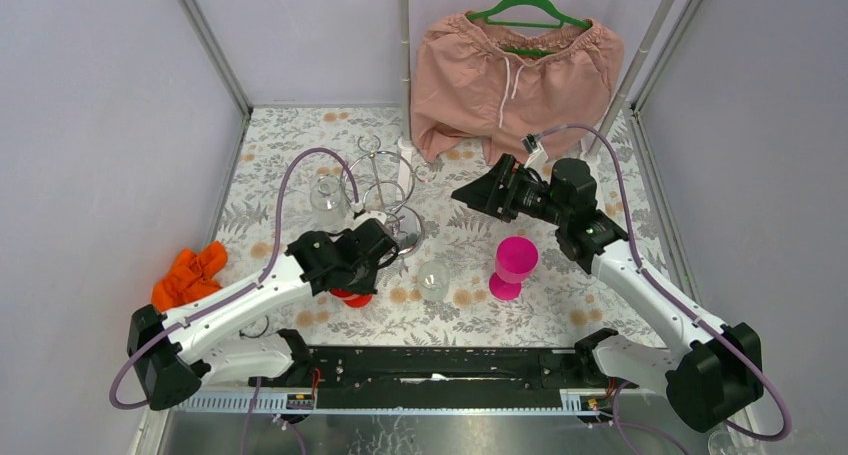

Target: Take the wine glass off the wine glass rack

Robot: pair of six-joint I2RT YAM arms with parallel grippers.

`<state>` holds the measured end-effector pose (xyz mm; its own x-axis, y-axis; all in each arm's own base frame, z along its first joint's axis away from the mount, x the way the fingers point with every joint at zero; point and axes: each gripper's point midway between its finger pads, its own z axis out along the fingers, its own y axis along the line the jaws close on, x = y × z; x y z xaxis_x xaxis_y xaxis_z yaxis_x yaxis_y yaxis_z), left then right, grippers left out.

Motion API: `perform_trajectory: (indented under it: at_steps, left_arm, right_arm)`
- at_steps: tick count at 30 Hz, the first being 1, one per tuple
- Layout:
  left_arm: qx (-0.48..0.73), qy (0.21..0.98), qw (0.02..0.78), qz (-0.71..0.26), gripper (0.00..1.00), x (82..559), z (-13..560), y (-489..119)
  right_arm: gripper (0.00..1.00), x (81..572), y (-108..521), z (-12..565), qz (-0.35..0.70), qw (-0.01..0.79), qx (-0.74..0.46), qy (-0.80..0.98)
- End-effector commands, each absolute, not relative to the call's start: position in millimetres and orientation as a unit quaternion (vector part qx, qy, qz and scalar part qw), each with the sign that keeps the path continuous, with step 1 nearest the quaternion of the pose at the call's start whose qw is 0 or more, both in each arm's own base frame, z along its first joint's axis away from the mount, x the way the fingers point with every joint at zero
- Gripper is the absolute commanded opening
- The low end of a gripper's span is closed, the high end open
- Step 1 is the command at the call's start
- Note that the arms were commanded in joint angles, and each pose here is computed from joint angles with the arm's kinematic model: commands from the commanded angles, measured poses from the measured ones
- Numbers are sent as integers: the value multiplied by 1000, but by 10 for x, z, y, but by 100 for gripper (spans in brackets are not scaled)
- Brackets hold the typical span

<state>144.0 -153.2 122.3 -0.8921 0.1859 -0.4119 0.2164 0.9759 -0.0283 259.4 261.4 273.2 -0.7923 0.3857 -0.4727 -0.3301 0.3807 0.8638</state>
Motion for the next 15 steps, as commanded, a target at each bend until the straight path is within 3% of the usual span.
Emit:
perform_trajectory:
  at_steps: [1, 10, 15]
  left_arm:
    - [103, 981, 163, -23, 7, 1316, 1066, -1476]
    - [101, 983, 150, -17, 17, 1279, 1023, -1426]
    - [100, 984, 146, -17, 28, 1267, 1012, -1417]
  right_arm:
    - [100, 2593, 2624, 2828, 571, 331, 7, 752]
    - [100, 2595, 2619, 2793, 572, 328, 8, 751]
    - [100, 2603, 2622, 2771, 574, 326, 9, 751]
